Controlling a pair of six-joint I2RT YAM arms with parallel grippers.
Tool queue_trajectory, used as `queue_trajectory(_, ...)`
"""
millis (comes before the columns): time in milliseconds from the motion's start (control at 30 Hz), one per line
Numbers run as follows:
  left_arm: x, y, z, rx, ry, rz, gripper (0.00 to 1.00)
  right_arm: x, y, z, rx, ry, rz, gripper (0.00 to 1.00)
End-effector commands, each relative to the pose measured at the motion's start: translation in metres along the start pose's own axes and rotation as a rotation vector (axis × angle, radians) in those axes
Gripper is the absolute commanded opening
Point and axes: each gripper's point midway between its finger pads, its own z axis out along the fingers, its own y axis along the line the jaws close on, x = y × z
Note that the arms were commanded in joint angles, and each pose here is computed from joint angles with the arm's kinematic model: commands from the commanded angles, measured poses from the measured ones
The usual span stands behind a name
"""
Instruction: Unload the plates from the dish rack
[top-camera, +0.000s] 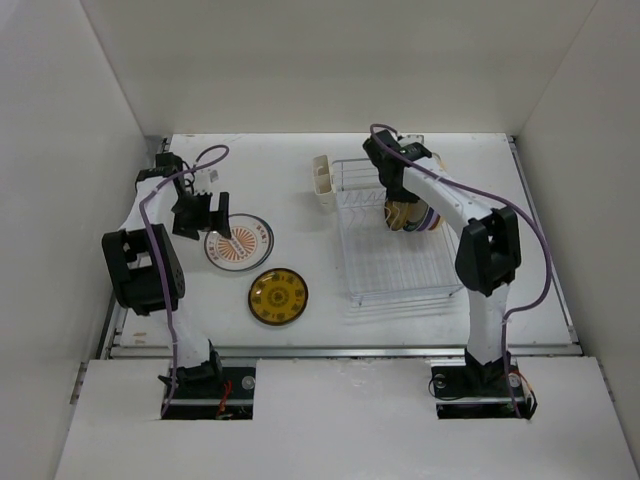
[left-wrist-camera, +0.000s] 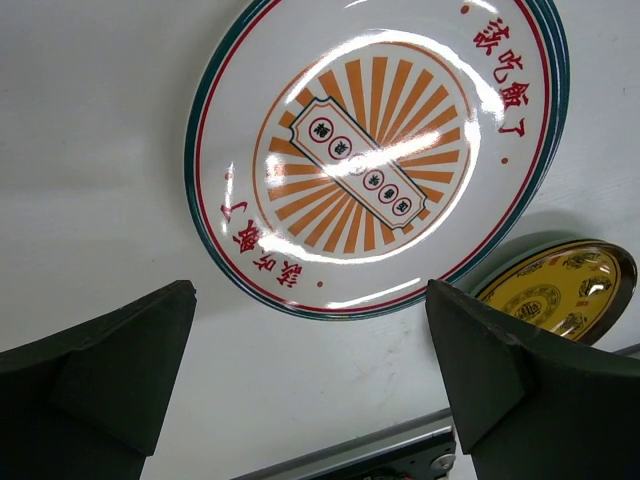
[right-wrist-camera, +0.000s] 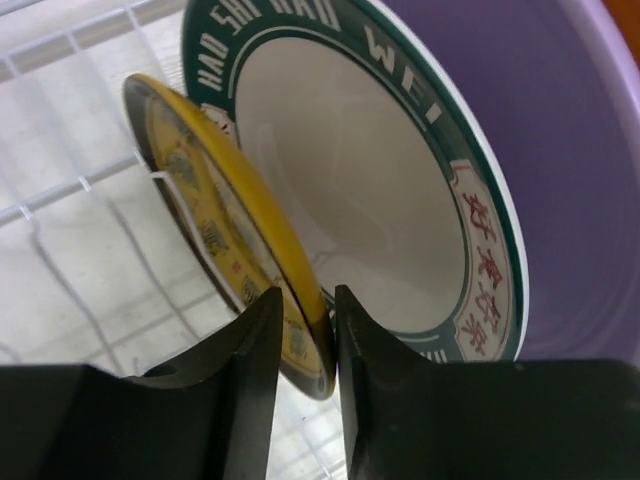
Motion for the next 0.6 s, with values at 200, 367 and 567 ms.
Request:
queue_trajectory(200,-0.008,-0.008,-0.021,0.004,-0.061,0.020,1.00,-0.017,-0.006,0.003,0.053,-0.053,0.016,0.00)
queue_trajectory(367,-0.008,-0.008,-0.033,-0.025,-0.088,0.021,1.00,-0.040,-0.030,-0.034,0.060,-0.133,0.071,0.00)
queue_trajectory(567,-0.005,-0.008,-0.060,-0.053,-0.148,-0.043,1.00,-0.084,-0.077,-0.124,0.075,-0.322,0.163,0.00)
